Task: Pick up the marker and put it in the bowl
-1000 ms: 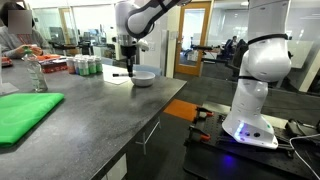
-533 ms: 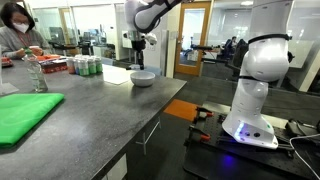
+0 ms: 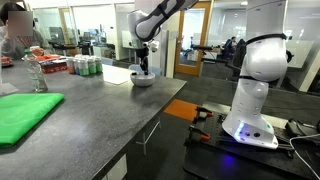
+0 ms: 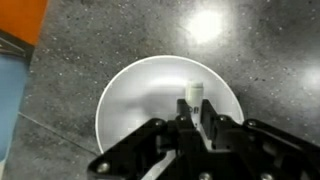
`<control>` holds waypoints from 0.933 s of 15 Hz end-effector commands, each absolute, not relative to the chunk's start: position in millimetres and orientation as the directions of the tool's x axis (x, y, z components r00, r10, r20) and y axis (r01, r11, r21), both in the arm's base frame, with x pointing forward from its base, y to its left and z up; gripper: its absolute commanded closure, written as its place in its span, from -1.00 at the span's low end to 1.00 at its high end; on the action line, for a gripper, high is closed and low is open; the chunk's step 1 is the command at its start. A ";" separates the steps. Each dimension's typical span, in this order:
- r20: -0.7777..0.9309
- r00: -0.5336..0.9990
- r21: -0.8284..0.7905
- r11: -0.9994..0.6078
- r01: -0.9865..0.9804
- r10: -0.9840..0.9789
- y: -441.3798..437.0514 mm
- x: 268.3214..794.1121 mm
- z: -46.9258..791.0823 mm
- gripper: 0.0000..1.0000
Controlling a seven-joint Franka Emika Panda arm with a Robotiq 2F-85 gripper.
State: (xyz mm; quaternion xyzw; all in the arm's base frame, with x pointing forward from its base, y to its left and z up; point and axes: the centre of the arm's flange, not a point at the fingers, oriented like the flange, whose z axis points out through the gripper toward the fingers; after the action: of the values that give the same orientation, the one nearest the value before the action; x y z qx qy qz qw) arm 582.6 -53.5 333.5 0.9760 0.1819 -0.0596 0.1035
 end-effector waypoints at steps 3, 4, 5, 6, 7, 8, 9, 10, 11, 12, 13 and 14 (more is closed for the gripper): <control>-0.124 0.956 0.223 -0.931 0.288 0.266 -58.7 593.3 325.8 0.08; -0.120 0.959 0.222 -0.934 0.280 0.259 -58.4 591.8 329.5 0.03; -0.116 0.961 0.225 -0.936 0.271 0.251 -56.8 589.2 335.6 -0.12; -0.105 0.965 0.235 -0.937 0.258 0.240 -55.2 587.2 342.3 -0.25; -0.088 0.968 0.244 -0.937 0.251 0.237 -53.1 583.2 351.7 -0.39; -0.065 0.970 0.239 -0.940 0.243 0.234 -50.8 579.8 361.3 -0.56; -0.030 0.970 0.213 -0.947 0.242 0.242 -45.8 575.4 373.6 -0.69; -0.006 0.971 0.201 -0.951 0.234 0.238 -42.0 572.3 385.4 -0.86; 0.019 0.973 0.174 -0.959 0.225 0.232 -35.4 568.2 396.0 -0.97; 0.041 0.973 0.149 -0.964 0.220 0.229 -30.2 564.3 406.9 -1.00; 0.073 0.973 0.124 -0.970 0.207 0.217 -24.2 559.8 414.0 -1.00; 0.084 0.975 0.101 -0.975 0.197 0.205 -20.2 556.5 420.1 -1.00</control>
State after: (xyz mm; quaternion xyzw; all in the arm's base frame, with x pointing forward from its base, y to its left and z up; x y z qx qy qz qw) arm 576.9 -27.7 408.7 0.9899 0.1165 0.0260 0.0762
